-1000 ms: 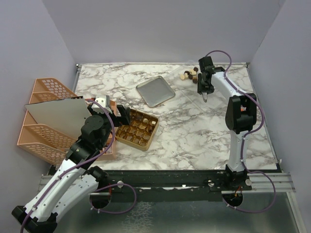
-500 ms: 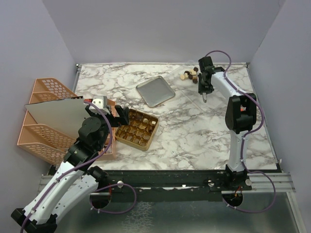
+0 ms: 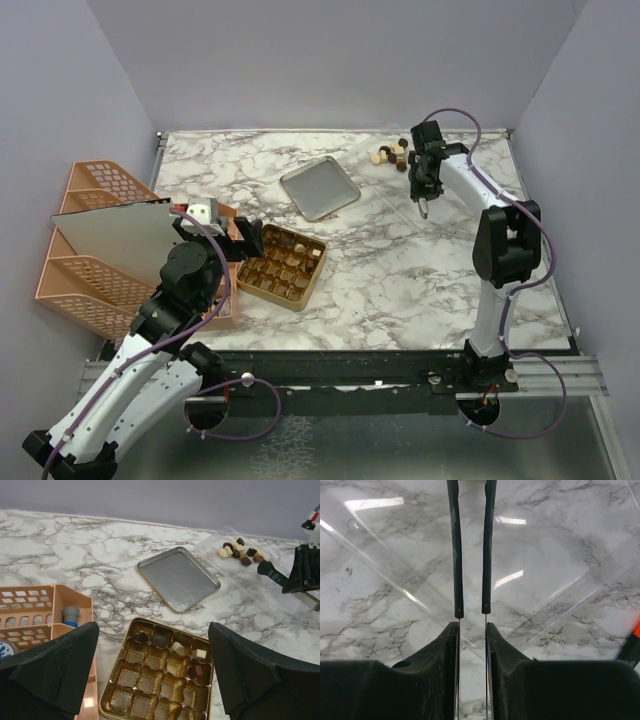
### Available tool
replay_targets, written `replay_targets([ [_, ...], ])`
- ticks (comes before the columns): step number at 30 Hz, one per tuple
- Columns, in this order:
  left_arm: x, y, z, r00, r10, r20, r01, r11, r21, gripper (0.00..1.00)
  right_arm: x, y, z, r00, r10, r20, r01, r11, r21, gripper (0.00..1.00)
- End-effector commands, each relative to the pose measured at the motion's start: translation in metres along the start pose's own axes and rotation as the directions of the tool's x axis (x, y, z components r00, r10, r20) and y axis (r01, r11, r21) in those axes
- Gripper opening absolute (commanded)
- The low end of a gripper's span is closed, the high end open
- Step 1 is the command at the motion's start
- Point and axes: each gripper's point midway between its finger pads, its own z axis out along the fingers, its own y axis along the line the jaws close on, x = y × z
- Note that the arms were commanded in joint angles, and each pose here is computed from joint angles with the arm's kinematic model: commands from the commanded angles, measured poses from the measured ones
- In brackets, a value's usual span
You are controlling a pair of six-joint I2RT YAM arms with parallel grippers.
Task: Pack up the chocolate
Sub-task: Pick up the fake chocolate from the plate, then place the fake chocolate in the packing box.
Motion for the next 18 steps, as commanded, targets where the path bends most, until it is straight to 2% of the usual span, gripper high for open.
replay_targets([
  [1, -0.004, 0.008, -0.003, 1.000, 0.009, 0.024, -0.008, 0.999, -0.039, 0.99, 0.000, 0.024, -0.043, 0.998, -0.017, 0.055, 0.021, 0.996, -0.084, 0.23],
  [6, -0.008, 0.013, -0.006, 0.999, 0.006, 0.050, -0.004, 0.998, -0.055, 0.99, 0.009, 0.052, -0.082, 0.989, -0.097, 0.109, 0.109, 0.987, -0.118, 0.23],
  [9, -0.011, 0.017, -0.008, 0.998, 0.005, 0.063, 0.000, 0.997, -0.075, 0.99, 0.023, 0.079, -0.104, 0.981, -0.148, 0.126, 0.169, 0.968, -0.186, 0.23],
  [13, -0.017, 0.023, -0.012, 0.996, -0.006, 0.091, 0.015, 0.995, -0.099, 0.99, 0.054, 0.121, -0.132, 0.963, -0.221, 0.154, 0.255, 0.930, -0.266, 0.23],
  [18, -0.024, 0.029, -0.018, 0.991, -0.025, 0.132, 0.041, 0.992, -0.117, 0.99, 0.094, 0.166, -0.166, 0.953, -0.251, 0.169, 0.299, 0.868, -0.396, 0.23],
])
